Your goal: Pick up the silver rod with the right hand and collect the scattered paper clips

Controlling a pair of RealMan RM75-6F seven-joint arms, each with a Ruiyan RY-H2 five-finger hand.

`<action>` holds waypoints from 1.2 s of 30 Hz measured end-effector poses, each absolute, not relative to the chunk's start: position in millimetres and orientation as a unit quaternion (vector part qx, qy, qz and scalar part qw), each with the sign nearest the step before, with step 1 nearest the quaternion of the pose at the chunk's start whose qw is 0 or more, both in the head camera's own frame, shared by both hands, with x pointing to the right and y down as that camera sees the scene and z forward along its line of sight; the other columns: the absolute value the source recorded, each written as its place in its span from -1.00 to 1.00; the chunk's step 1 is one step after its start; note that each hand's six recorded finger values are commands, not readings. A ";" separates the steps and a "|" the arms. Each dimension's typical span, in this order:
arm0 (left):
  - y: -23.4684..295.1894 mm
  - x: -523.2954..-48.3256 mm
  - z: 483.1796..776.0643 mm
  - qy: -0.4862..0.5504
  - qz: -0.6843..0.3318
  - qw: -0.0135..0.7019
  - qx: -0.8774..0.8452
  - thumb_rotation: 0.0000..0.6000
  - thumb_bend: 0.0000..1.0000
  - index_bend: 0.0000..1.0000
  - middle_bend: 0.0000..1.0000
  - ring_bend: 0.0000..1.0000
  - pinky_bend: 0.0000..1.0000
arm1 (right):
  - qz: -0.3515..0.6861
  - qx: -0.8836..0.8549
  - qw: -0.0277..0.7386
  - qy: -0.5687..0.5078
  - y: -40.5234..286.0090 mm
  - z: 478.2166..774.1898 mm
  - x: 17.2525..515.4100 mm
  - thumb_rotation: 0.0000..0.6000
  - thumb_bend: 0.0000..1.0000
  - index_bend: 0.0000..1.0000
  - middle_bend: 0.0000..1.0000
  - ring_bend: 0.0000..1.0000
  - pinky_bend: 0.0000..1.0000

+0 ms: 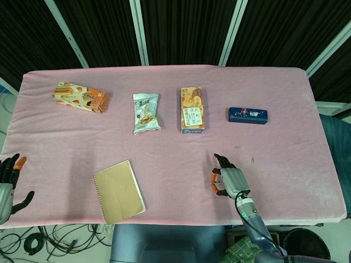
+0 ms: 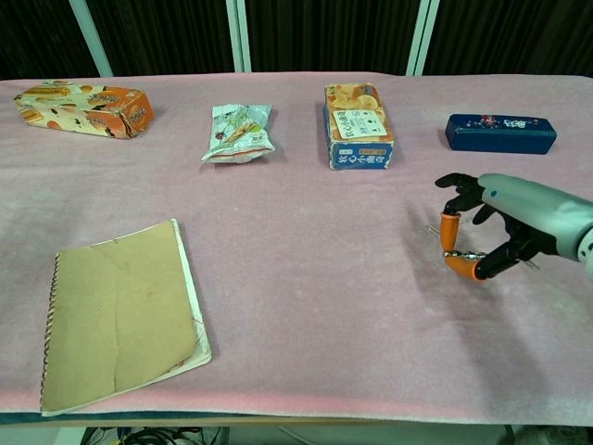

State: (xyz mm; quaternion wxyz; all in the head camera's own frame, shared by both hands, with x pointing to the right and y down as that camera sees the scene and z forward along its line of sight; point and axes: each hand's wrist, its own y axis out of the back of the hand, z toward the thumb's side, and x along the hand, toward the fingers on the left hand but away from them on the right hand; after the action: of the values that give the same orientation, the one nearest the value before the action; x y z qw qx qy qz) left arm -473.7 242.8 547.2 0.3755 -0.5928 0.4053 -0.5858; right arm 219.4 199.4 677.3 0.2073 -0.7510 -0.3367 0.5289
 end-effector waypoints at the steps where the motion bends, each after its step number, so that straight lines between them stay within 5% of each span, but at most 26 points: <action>1: 242.7 -473.7 547.2 0.405 -0.586 0.376 -0.593 1.00 -0.45 -0.98 -1.00 -1.00 -1.00 | 0.527 -0.751 0.206 -0.340 197.0 675.2 219.6 1.00 -0.23 0.20 -1.00 -0.94 -0.57; 21: 241.7 -475.0 547.0 0.409 -0.587 0.376 -0.589 1.00 -0.45 -0.98 -1.00 -1.00 -1.00 | 0.431 -0.786 0.014 -0.443 133.1 678.4 209.2 1.00 -0.23 0.21 -1.00 -0.94 -0.58; 36: 241.0 -475.8 547.0 0.410 -0.588 0.377 -0.587 1.00 -0.45 -0.98 -1.00 -1.00 -1.00 | 0.391 -0.782 -0.031 -0.485 114.3 705.9 207.8 1.00 -0.23 0.21 -1.00 -0.94 -0.58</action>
State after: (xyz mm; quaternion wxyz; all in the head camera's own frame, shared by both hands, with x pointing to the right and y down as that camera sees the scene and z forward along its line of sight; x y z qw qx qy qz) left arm -475.8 241.0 547.0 0.3767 -0.5867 0.4101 -0.5880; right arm 207.8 114.3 705.9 -0.0314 -0.7816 -0.4849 0.3911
